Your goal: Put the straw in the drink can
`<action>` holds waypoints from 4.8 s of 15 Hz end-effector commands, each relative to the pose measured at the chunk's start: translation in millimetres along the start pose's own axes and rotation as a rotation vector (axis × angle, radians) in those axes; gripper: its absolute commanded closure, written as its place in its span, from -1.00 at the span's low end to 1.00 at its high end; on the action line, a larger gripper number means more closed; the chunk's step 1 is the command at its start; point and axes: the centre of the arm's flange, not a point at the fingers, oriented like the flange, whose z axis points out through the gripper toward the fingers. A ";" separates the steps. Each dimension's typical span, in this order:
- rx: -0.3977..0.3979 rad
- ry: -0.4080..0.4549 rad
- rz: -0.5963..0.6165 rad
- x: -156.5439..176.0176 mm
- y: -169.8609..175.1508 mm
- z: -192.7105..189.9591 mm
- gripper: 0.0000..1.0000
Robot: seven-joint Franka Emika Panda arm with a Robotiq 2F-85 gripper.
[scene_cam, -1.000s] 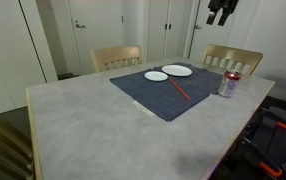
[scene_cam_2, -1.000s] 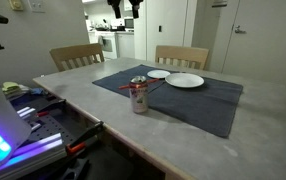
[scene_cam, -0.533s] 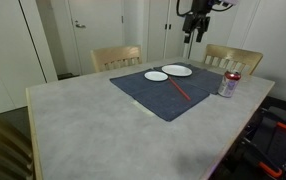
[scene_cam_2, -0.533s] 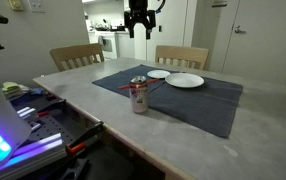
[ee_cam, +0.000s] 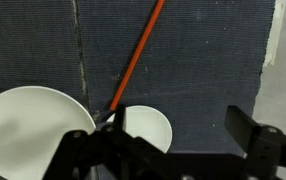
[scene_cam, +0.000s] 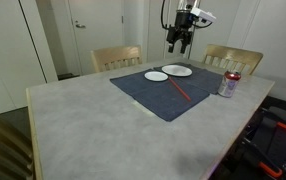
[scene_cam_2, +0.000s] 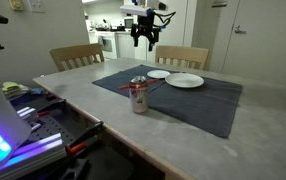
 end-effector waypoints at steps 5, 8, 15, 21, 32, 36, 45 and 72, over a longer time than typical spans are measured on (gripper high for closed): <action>-0.029 0.036 0.074 8.5 -1.1 7.6 -1.00; -0.035 0.048 0.178 10.0 -11.7 26.6 -1.00; -0.078 0.067 0.574 5.8 -34.5 96.6 -1.00; -0.124 0.081 0.770 9.3 3.8 97.8 -1.00; -0.136 -0.026 0.566 18.0 20.0 145.3 -1.00; -0.143 -0.025 0.439 25.6 25.5 147.2 -1.00; -0.142 -0.001 0.396 26.5 22.8 142.0 -1.00; -0.156 -0.025 0.406 28.0 44.3 161.5 -0.34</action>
